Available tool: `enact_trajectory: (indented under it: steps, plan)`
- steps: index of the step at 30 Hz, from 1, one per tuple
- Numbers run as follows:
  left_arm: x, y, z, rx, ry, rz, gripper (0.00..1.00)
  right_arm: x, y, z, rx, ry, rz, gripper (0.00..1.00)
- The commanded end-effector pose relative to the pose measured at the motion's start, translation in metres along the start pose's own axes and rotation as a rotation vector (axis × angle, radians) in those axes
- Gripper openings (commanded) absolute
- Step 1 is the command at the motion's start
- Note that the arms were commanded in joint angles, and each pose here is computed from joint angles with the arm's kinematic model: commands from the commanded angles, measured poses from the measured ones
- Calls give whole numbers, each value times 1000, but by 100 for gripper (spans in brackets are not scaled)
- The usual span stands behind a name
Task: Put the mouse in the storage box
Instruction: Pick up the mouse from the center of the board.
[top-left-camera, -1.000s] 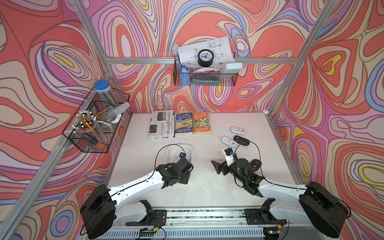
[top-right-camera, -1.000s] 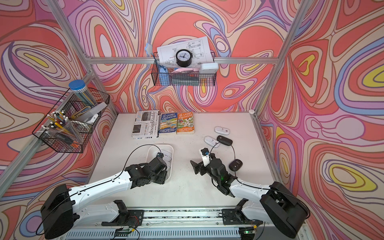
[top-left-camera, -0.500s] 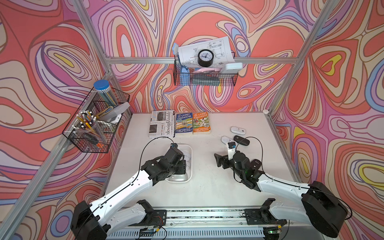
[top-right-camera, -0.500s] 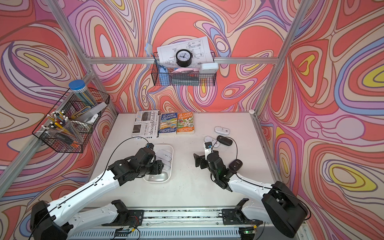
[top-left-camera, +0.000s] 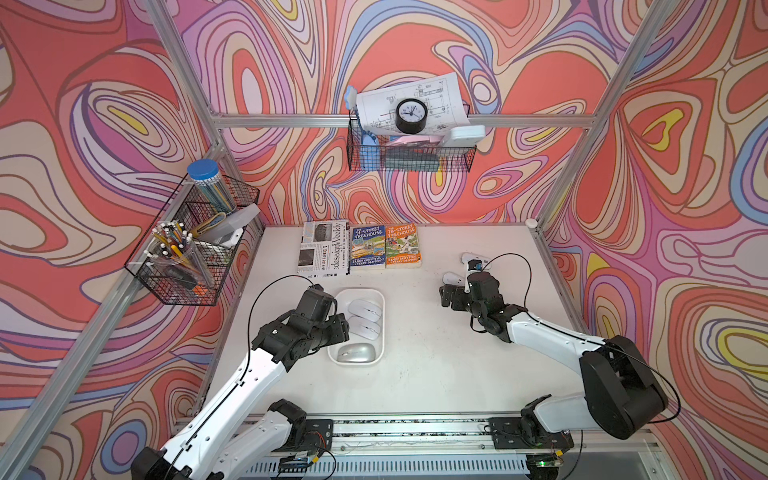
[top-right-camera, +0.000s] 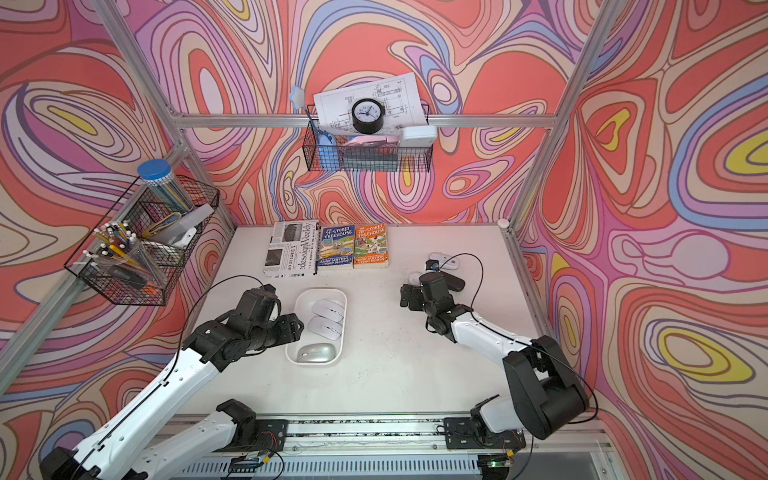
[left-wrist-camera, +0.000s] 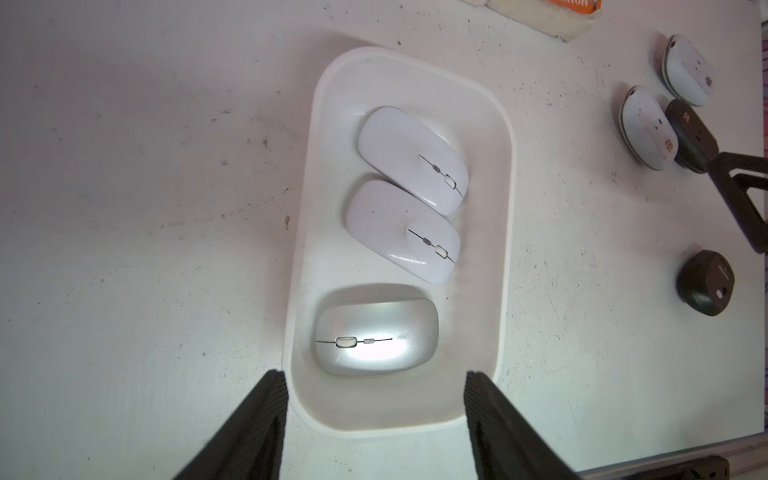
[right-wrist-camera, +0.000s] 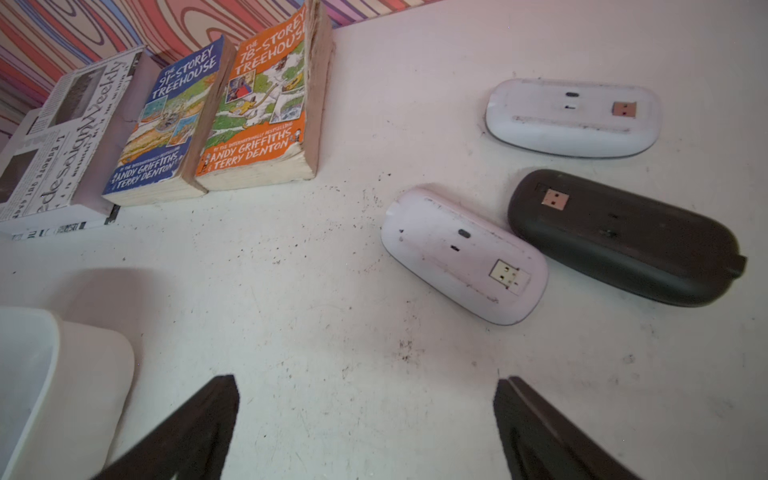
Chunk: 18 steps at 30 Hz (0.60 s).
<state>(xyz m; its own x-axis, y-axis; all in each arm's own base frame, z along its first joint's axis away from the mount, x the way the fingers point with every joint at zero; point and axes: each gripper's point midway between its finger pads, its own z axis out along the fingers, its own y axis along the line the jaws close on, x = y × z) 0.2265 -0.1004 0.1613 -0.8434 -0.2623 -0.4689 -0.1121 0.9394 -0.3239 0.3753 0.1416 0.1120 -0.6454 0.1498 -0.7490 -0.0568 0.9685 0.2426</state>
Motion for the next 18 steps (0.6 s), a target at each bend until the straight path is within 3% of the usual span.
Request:
enact_trajectory:
  steps: [1,10,18]
  plan:
    - [3,9,-2,-17,59,18,65,2,-13,7,38,64,39,98]
    - [5,8,13,-2,140,48,66,-29,-59,27,81,73,172,98]
    - [1,1,5,41,109,57,67,-33,-33,63,-49,215,45,98]
